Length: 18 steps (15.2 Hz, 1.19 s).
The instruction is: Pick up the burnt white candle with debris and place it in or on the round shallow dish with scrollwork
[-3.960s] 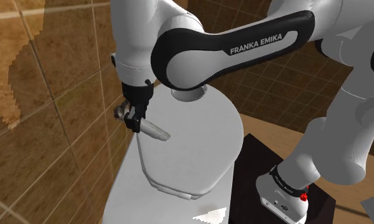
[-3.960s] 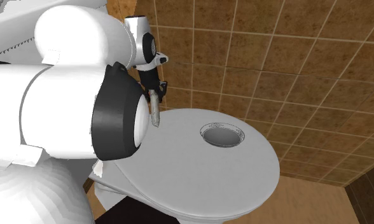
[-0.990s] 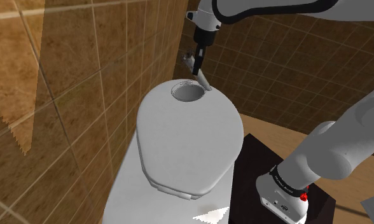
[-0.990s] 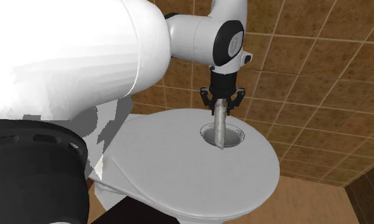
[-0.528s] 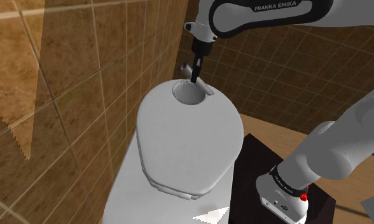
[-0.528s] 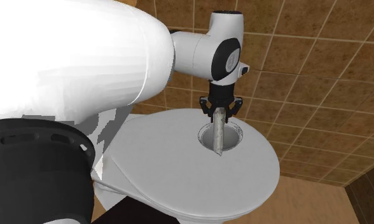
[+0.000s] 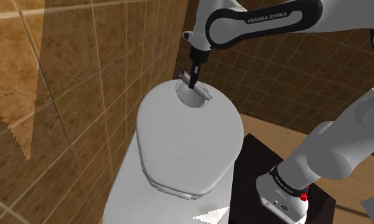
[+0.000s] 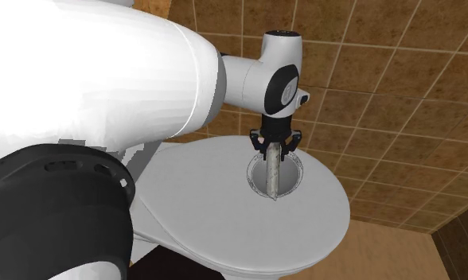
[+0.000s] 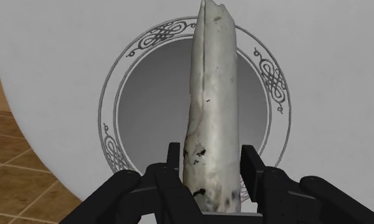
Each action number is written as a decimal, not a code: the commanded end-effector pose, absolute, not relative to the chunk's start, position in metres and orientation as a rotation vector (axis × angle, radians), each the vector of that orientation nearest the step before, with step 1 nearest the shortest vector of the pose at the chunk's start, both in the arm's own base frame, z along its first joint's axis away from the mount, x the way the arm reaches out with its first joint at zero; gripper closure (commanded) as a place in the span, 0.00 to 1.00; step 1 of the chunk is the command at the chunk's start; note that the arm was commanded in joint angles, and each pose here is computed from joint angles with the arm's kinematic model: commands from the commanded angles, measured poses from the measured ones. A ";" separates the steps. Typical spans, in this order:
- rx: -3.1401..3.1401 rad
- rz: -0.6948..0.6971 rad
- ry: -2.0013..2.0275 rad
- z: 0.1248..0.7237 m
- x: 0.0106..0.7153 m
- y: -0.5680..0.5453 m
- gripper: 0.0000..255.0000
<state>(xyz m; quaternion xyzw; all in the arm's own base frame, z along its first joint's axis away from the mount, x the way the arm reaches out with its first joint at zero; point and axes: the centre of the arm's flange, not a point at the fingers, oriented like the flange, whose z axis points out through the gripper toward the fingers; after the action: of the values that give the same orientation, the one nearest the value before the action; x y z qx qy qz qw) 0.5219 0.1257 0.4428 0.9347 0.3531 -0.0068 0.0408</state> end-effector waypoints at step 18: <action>2.863 -0.020 1.081 0.492 0.521 0.130 0.00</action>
<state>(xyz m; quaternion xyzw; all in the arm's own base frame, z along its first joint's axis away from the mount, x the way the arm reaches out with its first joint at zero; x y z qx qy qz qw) 0.5215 0.1301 0.4909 0.9347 0.3531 -0.0062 0.0409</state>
